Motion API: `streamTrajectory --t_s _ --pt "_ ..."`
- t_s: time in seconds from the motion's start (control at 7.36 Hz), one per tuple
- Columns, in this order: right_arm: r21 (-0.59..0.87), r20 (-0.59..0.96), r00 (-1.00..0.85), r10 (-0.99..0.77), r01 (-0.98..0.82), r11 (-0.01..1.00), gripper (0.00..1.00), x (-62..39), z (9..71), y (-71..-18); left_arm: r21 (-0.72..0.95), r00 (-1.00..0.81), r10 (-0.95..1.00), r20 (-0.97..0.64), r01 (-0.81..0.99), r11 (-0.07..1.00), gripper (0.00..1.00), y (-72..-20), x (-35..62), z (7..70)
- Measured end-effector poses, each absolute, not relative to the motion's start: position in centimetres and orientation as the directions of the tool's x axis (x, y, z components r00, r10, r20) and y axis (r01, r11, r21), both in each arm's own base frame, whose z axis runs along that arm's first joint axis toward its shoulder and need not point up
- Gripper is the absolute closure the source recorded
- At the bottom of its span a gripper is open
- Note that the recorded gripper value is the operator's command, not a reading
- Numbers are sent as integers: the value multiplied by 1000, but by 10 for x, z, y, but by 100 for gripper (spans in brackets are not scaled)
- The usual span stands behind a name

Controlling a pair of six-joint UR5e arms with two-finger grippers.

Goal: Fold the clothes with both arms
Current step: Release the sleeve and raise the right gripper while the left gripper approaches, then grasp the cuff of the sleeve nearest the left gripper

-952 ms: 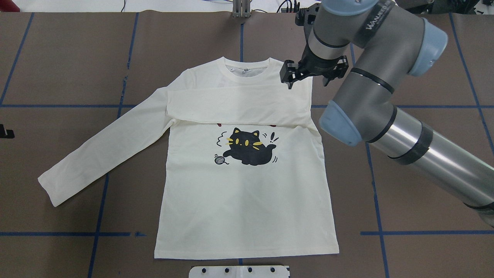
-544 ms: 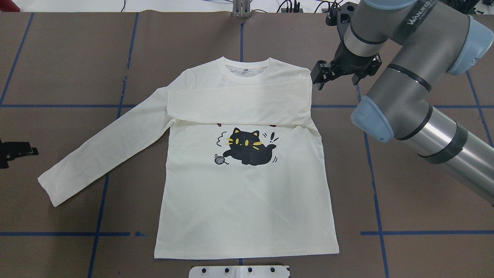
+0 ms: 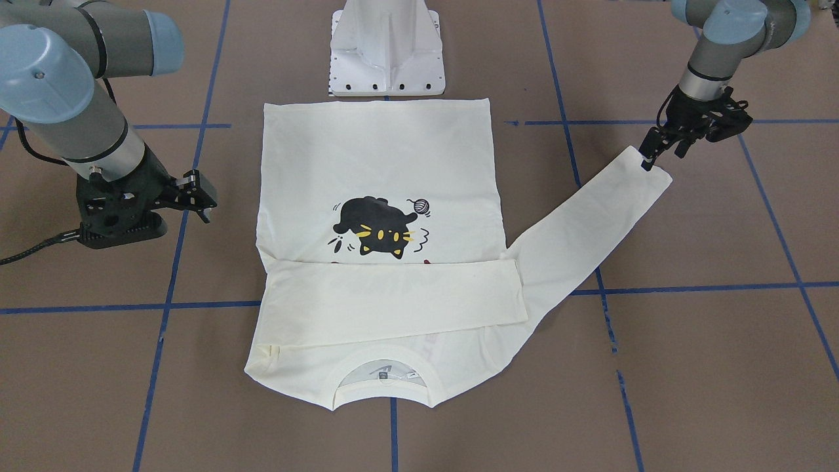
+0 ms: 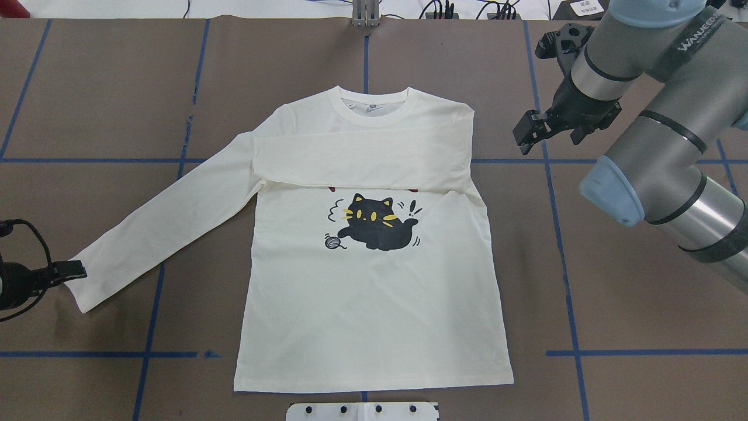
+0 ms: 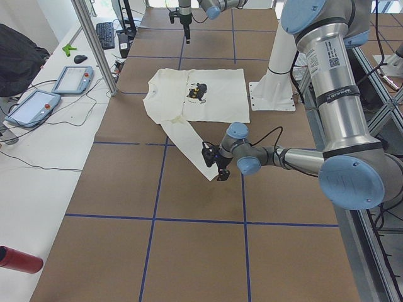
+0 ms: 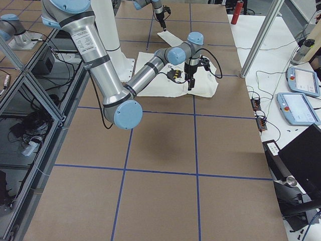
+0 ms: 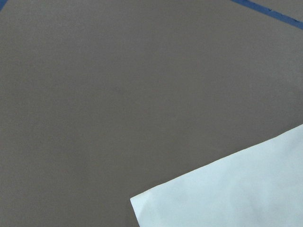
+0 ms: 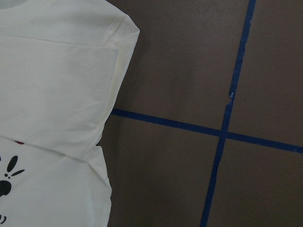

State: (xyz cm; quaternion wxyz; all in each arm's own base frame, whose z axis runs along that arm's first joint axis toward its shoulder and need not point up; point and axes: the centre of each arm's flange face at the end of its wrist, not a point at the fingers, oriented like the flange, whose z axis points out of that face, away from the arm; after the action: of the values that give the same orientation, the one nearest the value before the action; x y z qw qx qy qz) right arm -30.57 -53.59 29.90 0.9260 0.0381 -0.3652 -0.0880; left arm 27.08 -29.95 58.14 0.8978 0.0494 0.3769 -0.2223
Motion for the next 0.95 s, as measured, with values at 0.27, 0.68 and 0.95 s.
streamTrajectory --t_s 0.27,0.68,0.95 --pt "132 671 717 -187 133 982 0 -306 299 -535 -73 635 -366 -680 438 896 7 -297 281 587" --pt "130 673 716 -184 131 983 0 -306 298 -535 -72 643 -370 -671 439 895 33 -297 283 593" --pt "131 674 715 -185 131 983 0 -306 297 -535 -73 643 -370 -670 440 895 53 -297 283 593"
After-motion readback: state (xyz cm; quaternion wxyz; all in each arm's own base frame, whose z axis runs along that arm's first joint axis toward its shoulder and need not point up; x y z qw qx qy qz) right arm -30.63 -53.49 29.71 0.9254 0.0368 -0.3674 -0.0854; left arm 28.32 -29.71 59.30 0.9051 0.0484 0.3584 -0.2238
